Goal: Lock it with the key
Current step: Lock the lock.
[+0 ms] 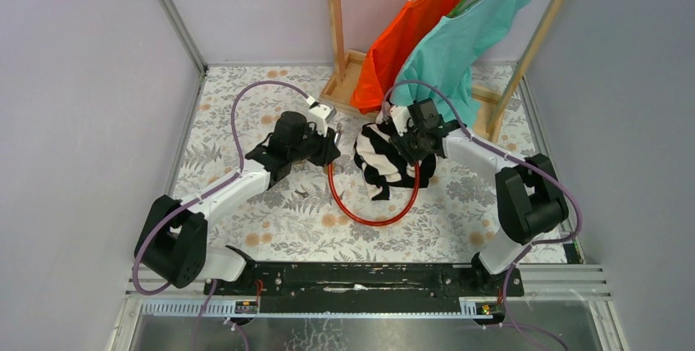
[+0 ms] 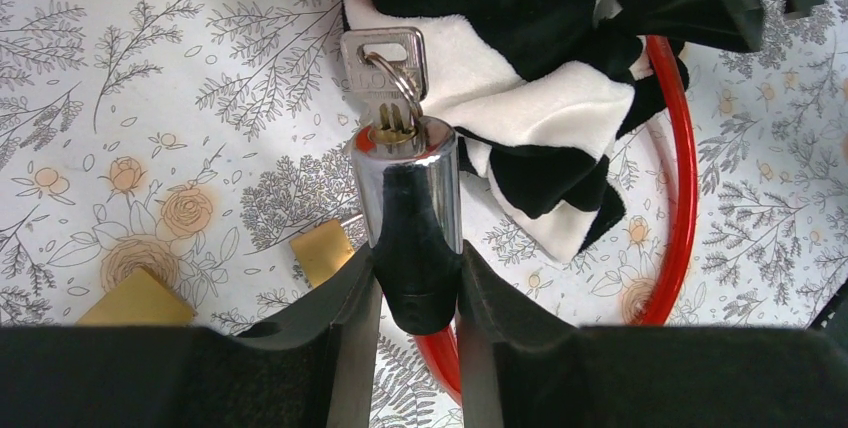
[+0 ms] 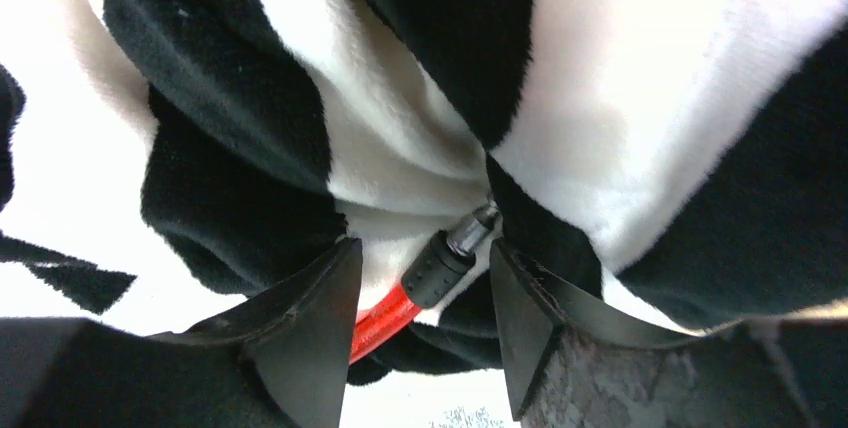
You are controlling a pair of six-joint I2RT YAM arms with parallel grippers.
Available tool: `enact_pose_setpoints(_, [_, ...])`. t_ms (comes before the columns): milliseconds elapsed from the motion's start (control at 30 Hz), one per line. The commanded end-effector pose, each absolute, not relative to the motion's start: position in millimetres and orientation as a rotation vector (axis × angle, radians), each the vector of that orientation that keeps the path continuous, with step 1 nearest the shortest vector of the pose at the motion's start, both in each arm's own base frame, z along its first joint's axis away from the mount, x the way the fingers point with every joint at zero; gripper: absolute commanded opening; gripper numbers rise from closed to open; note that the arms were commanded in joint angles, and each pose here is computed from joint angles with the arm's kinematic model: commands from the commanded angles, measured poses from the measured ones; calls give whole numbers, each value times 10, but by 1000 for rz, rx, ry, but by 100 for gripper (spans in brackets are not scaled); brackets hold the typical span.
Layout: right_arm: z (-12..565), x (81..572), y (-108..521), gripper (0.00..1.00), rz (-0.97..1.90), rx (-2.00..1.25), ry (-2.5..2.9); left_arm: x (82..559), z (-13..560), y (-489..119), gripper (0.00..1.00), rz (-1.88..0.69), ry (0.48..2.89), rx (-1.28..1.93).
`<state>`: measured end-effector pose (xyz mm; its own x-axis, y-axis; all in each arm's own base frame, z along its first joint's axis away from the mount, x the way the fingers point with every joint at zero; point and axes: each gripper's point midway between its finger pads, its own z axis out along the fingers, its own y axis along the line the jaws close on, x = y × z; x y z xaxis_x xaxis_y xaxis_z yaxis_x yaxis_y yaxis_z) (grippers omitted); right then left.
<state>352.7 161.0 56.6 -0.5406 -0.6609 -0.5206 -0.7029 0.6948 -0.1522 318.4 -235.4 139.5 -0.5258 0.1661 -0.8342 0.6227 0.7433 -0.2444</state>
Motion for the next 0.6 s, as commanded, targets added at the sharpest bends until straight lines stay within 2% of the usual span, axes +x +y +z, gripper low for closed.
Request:
enact_pose_setpoints(0, [1033,3619,1588,58,54,-968,2285,3335,1653,-2335,0,-634,1986,553])
enact_pose_setpoints(267, [1144,3522,1483,66,23,-901,2303,3340,1645,-2328,0,-624,1987,554])
enact_pose_setpoints(400, [1061,3354,1466,64,73,-841,2358,3337,1645,-2329,0,-626,1986,556])
enact_pose_setpoints(567, [791,3179,1477,57,134,-762,2445,3336,1648,-2343,0,-633,1987,558])
